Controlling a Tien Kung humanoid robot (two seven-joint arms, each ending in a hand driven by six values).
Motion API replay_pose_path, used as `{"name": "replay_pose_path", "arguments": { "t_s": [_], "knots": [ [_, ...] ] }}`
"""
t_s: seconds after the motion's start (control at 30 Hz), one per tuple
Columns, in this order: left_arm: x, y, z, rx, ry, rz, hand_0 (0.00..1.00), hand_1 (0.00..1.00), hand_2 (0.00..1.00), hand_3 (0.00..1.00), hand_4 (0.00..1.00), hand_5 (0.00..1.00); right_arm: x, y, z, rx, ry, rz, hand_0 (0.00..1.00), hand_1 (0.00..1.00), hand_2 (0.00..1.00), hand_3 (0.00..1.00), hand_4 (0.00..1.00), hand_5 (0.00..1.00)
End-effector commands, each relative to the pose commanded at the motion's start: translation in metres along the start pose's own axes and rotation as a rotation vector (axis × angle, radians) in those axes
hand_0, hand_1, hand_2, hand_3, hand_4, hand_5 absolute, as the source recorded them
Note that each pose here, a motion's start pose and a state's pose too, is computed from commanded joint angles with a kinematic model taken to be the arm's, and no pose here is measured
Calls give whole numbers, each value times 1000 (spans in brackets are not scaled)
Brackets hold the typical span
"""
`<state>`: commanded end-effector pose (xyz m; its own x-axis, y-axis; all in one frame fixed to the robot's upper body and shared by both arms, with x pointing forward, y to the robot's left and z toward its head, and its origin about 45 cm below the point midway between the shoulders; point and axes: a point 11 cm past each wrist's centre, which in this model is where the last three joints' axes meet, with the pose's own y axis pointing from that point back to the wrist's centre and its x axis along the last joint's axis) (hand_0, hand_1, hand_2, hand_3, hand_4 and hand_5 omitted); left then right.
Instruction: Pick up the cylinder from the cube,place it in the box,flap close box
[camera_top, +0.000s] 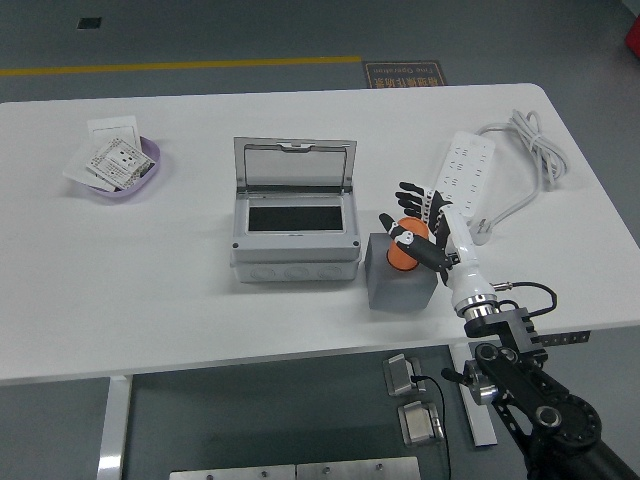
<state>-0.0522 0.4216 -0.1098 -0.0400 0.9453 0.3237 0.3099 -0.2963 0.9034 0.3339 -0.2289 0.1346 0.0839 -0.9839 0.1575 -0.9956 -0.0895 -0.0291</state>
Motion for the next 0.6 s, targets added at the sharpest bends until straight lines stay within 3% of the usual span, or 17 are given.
{"name": "replay_pose_path", "arguments": {
  "t_s": [0.6],
  "knots": [
    [0,0,0,-2,-3,1,613,678,631,629,711,484,-9,4,6,-20,8,-31,767,753,713,765,623,12]
  ]
}}
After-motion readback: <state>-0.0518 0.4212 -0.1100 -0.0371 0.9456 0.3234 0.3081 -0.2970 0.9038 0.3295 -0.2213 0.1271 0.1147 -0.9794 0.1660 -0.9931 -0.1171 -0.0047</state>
